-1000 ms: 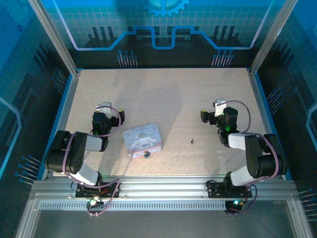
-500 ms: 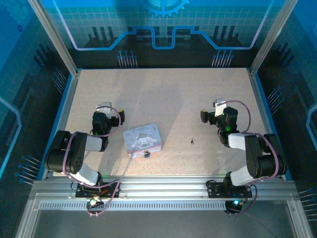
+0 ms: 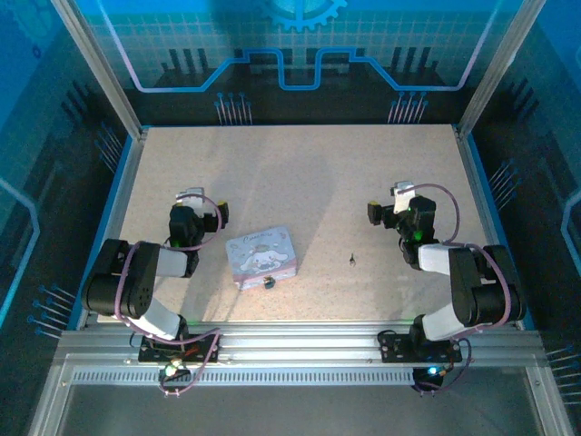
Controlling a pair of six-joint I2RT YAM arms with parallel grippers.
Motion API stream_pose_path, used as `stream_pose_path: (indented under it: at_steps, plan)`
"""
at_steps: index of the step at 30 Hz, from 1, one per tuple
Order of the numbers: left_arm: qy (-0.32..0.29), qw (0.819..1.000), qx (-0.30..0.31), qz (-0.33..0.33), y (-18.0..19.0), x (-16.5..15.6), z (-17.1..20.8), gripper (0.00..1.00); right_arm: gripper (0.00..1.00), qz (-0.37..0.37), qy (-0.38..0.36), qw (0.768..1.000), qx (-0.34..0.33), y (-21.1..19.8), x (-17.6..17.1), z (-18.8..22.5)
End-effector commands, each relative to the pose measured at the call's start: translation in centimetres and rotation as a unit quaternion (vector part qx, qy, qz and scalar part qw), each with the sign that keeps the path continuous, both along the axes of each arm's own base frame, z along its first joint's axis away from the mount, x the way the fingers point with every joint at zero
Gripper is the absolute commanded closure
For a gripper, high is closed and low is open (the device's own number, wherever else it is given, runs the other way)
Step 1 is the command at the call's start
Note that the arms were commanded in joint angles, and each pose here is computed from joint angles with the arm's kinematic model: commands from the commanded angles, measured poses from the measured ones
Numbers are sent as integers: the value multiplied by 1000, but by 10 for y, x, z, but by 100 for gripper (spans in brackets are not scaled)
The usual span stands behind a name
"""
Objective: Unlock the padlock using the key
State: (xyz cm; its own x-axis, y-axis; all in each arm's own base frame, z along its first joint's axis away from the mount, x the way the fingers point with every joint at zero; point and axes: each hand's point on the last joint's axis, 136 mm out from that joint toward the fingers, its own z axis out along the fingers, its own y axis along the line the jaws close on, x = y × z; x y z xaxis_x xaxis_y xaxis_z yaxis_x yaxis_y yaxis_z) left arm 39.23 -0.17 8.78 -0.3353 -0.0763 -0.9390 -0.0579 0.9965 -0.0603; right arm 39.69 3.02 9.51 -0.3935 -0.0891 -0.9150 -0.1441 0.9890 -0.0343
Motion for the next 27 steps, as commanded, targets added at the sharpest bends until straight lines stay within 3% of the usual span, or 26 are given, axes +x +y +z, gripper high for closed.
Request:
stream_pose_path:
  at_steps: [1,13,27]
  plan:
    - [-8,1000,-1,-6,-1,6,7,1,0,7,-5,1000,2,2,0,-1]
    - [-13,1000,-5,-4,1,4,8,1,0,9,-7,1000,6,2,0,0]
    - [-36,999,3,14,5,-13,47,1,0,-2,6,1000,7,-1,-12,25]
